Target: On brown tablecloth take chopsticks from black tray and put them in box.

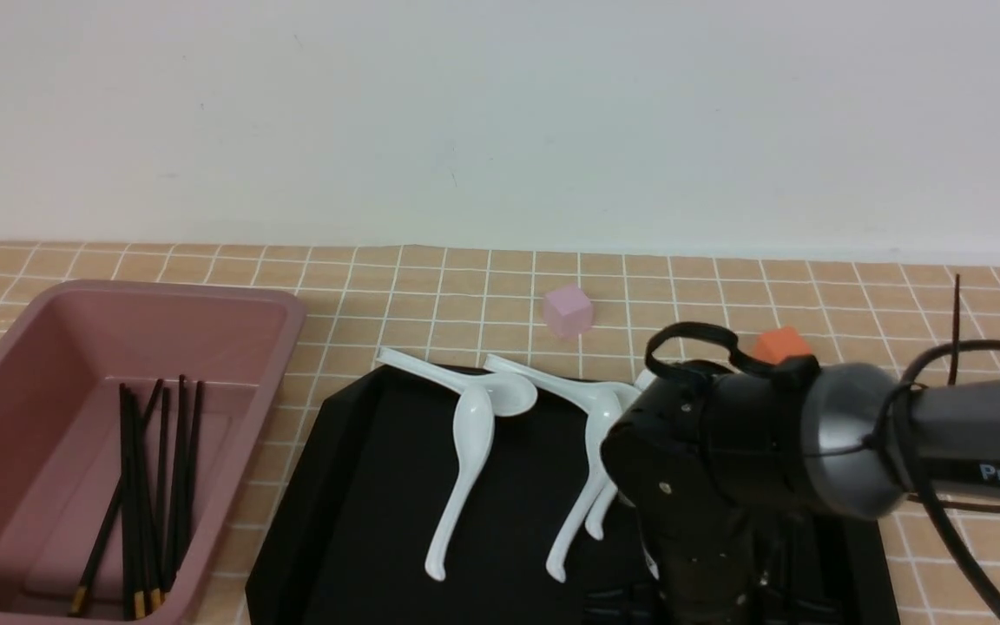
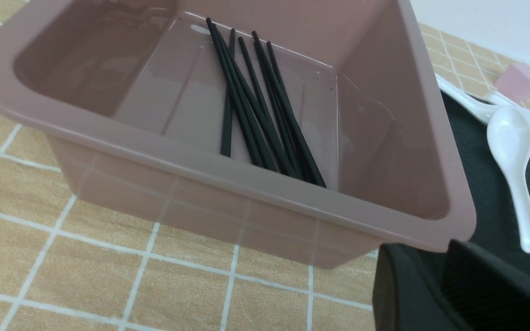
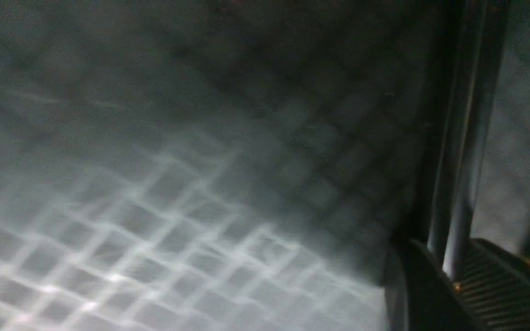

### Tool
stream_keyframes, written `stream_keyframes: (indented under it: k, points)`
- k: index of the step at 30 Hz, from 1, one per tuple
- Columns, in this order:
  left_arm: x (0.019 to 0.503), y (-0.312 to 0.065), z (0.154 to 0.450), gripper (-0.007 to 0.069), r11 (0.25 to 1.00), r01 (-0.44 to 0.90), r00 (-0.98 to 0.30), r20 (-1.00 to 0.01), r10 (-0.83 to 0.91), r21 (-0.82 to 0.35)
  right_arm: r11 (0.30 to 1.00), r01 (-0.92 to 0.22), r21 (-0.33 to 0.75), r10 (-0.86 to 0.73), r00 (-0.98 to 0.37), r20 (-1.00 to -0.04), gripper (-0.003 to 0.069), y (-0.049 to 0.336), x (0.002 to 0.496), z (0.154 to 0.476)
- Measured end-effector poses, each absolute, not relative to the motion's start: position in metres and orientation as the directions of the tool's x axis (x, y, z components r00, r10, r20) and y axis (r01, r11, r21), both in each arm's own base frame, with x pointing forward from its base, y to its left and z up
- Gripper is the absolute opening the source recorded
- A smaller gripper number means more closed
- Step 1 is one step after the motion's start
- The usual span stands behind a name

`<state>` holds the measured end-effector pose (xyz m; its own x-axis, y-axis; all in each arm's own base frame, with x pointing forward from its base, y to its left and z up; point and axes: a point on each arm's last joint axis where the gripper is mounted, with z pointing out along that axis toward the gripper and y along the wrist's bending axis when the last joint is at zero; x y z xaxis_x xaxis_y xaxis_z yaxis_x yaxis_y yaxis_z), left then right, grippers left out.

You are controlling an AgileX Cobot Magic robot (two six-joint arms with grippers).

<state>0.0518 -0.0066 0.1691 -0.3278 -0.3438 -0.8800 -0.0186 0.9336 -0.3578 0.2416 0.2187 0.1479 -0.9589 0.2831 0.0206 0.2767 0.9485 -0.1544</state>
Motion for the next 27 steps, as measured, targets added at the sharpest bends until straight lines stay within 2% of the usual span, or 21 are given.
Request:
stream_keyframes:
  k: [4, 8, 12, 14, 15, 16, 19, 23, 27]
  points:
    - [0.052, -0.007, 0.169, 0.016, 0.934, -0.019, -0.328, -0.88, -0.344, -0.358, 0.947, 0.277, -0.16, 0.283, -0.959, 0.017, 0.0135, 0.213, 0.237, 0.165]
    - [0.052, -0.007, 0.169, 0.0165, 0.934, -0.019, -0.328, -0.88, -0.344, -0.358, 0.953, 0.286, -0.103, 0.286, -0.958, -0.017, 0.0135, 0.207, 0.23, 0.196]
    - [0.052, -0.007, 0.169, 0.0165, 0.934, -0.019, -0.328, -0.88, -0.344, -0.358, 0.959, 0.28, 0.031, 0.281, -0.958, -0.06, 0.0135, 0.203, 0.222, 0.237]
    - [0.052, -0.007, 0.169, 0.0166, 0.934, -0.019, -0.328, -0.88, -0.344, -0.358, 0.952, 0.218, 0.214, 0.248, -0.961, -0.125, 0.0135, 0.211, 0.222, 0.269]
    - [0.052, -0.007, 0.169, 0.0166, 0.934, -0.019, -0.328, -0.88, -0.344, -0.358, 0.952, 0.218, 0.214, 0.248, -0.961, -0.125, 0.0135, 0.211, 0.222, 0.269]
    - [0.052, -0.007, 0.169, 0.0165, 0.934, -0.019, -0.328, -0.88, -0.344, -0.358, 0.931, 0.15, 0.333, 0.219, -0.959, -0.179, 0.0135, 0.222, 0.226, 0.286]
    - [0.052, -0.007, 0.169, 0.0165, 0.934, -0.019, -0.328, -0.88, -0.344, -0.358, 0.861, -0.031, 0.507, 0.144, -0.942, -0.303, 0.0135, 0.254, 0.236, 0.317]
    - [0.052, -0.007, 0.169, 0.0165, 0.934, -0.019, -0.328, -0.88, -0.344, -0.358, 0.783, -0.252, 0.569, -0.003, -0.916, -0.401, 0.0135, 0.311, 0.251, 0.325]
    - [0.052, -0.007, 0.169, 0.0165, 0.934, -0.019, -0.328, -0.88, -0.344, -0.358, 0.729, -0.387, 0.565, -0.133, -0.89, -0.436, 0.0135, 0.363, 0.27, 0.303]
